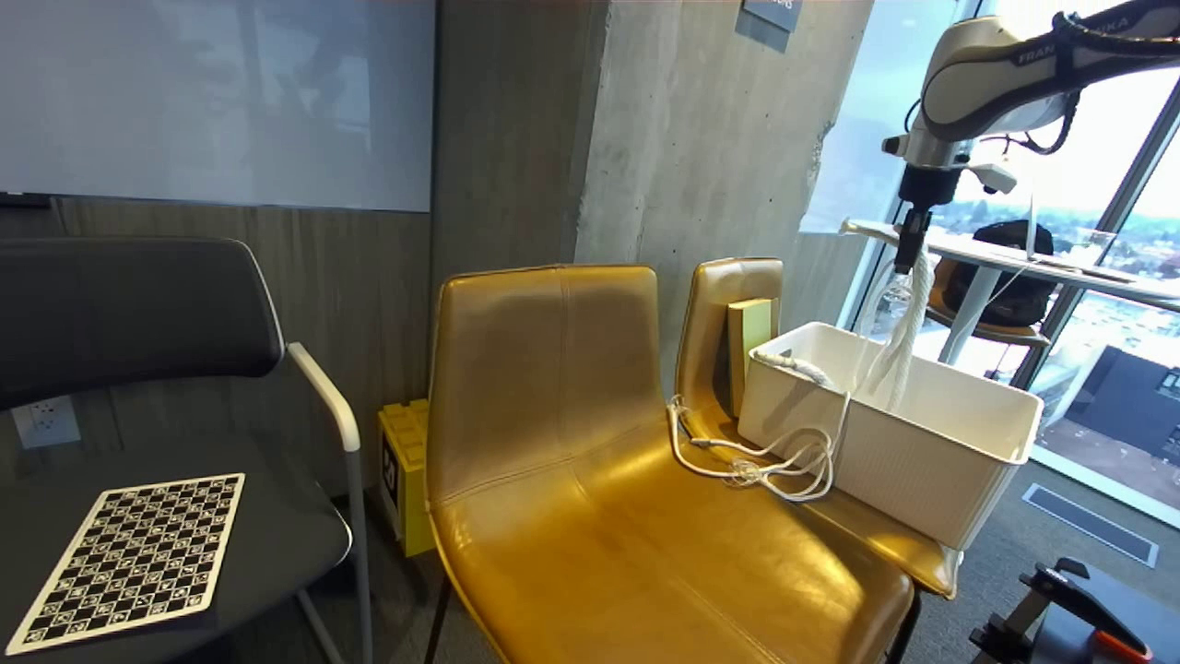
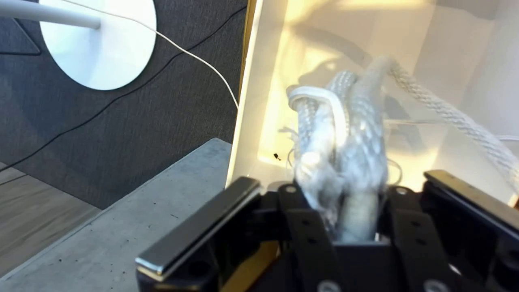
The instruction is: Put the pieces of rope into the laundry basket
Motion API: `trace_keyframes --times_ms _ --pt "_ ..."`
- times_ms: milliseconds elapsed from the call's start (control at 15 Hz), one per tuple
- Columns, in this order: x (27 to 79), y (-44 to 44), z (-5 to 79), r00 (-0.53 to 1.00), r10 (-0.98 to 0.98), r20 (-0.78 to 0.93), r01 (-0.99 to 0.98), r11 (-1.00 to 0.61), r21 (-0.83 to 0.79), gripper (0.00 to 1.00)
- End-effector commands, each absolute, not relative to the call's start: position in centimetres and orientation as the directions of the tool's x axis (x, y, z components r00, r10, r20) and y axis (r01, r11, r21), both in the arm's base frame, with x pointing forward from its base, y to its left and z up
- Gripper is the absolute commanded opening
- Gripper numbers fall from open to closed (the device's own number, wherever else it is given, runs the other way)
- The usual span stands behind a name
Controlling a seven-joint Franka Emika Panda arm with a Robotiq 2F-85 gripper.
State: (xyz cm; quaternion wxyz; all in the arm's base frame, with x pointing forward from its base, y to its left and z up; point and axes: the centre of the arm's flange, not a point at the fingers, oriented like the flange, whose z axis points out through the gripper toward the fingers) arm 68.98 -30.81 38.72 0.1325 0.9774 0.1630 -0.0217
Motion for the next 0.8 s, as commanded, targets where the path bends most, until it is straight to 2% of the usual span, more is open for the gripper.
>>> trace_keyframes --times_ms 0,533,733 --pt "65.4 -28.6 38.2 0.916 0.393 -0.078 0.399 -0.875 0.273 0.40" --pt "63.2 -24.6 38.2 0.874 0.484 -0.046 0.476 -0.833 0.283 0.97" --pt "60.8 -20.9 38.6 0.807 0.589 0.045 0.549 -0.776 0.309 1.00"
